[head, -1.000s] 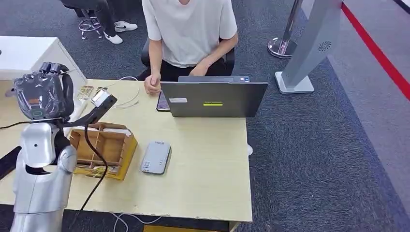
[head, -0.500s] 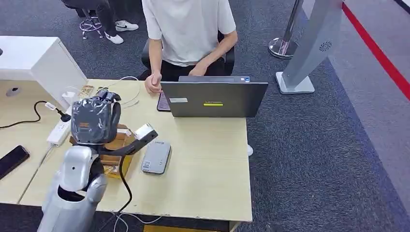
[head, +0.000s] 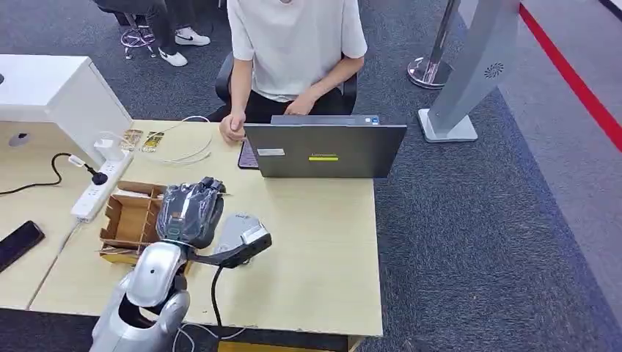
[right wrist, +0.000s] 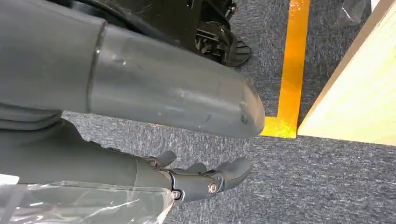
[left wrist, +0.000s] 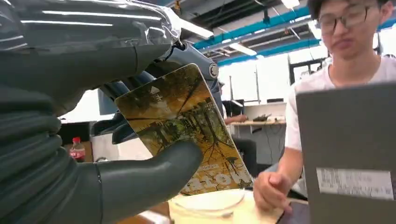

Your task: Pass the card to the sensor for recognition and then transmit it.

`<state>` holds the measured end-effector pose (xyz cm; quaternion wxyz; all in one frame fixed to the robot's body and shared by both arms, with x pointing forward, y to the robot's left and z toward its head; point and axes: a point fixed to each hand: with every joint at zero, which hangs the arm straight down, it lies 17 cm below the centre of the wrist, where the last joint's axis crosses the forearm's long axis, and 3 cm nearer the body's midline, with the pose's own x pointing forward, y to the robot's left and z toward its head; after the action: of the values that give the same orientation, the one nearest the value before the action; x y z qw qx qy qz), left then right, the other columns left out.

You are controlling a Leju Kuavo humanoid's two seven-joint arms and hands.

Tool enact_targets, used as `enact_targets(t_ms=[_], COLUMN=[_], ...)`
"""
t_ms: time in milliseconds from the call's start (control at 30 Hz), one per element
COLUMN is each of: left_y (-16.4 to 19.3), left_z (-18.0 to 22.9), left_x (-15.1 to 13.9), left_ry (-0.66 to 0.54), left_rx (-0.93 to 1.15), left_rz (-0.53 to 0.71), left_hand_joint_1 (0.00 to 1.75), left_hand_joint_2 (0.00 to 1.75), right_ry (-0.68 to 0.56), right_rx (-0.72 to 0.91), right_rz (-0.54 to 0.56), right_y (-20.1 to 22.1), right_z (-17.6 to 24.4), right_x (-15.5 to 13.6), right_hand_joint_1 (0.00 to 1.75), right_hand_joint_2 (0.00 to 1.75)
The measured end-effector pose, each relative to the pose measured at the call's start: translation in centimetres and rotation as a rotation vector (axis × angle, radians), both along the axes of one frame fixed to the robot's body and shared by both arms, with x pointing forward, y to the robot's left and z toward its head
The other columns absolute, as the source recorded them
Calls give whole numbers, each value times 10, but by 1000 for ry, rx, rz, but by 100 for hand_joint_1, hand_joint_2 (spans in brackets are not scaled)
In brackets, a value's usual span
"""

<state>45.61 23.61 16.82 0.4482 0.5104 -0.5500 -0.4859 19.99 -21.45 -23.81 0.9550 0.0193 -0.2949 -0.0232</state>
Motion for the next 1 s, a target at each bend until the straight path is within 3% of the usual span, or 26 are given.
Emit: enact_targets(t_ms=[233,500,1000], left_y=[14,31,38], left_z=[-45,-68,-108], left_x=[-4,-6,-4], left_ry=[146,227,330], left_rx=[11,-3,-45], left_rz=[56,140,125], left_hand_joint_1=[175,175,175], left_hand_joint_2=[175,175,175], right_ry=[12,18,9], right_rx=[-6,-10,60], right_rz=[19,37,-20], right_y=[1,4,10], right_z=[-1,0,4], right_x=[0,3,9], right_hand_joint_1=[0,0,0], right_hand_joint_2=[0,0,0])
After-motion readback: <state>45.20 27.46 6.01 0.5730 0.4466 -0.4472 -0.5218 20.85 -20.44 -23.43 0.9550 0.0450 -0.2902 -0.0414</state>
